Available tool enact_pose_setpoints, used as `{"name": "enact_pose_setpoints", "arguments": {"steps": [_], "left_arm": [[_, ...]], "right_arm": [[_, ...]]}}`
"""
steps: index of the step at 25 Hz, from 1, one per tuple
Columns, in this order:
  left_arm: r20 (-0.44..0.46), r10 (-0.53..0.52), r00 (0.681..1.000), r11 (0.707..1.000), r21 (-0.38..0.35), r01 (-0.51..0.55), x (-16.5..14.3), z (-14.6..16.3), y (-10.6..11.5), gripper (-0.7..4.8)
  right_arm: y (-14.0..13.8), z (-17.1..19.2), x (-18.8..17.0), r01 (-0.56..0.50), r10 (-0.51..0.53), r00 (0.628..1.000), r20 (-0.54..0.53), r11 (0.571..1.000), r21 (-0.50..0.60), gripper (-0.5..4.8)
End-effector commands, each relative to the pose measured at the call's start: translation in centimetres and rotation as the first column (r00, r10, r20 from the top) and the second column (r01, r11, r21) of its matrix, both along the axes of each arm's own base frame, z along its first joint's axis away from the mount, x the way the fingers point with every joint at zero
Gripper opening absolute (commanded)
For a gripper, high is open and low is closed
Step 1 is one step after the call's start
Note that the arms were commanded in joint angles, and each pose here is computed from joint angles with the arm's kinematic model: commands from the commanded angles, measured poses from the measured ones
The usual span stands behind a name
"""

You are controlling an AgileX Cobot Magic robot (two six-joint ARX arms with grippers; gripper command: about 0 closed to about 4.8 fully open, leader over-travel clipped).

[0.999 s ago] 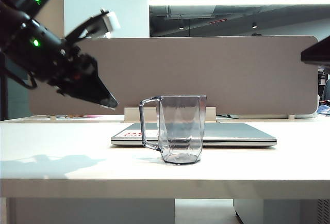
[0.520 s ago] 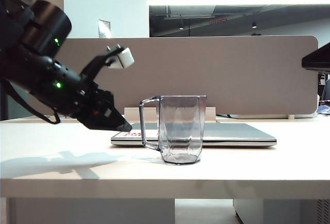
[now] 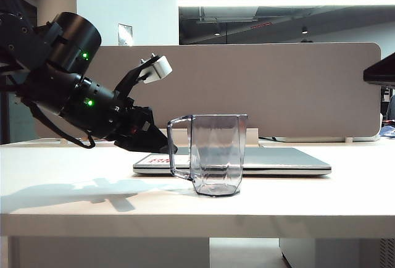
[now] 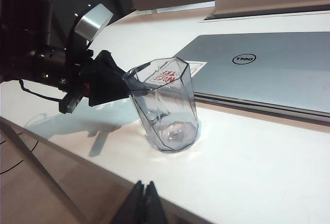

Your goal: Pick up the water cup and place it on the side of the laptop close to you.

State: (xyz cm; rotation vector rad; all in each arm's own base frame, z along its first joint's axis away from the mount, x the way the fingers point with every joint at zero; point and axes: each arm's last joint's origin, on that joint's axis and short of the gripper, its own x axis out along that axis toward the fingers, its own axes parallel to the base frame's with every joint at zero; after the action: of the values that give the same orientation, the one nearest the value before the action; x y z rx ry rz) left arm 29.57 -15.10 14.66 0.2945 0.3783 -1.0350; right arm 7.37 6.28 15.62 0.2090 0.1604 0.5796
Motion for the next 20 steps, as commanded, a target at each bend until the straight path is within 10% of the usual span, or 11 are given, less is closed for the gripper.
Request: {"name": "enact_pose_setpoints", "arguments": {"steps": [1,20], "left_arm": [[-0.070,0.005,0.998,1.000,-0.027,-0.007,-0.1,0.0,-0.1,-0.05],[-0.284,-0.038,0.958,0.997,-0.078,0.016,-1.3,-0.1,-0.3,-0.05]], "right_arm": [[0.0,-0.1,0.0,0.008,-0.008,1.000,0.002,1.000,0.001,-0.09],[-0.1,-0.4,0.1,0.035,-0.035,0.999,-0.016,0.999,-0.021,-0.09]]}}
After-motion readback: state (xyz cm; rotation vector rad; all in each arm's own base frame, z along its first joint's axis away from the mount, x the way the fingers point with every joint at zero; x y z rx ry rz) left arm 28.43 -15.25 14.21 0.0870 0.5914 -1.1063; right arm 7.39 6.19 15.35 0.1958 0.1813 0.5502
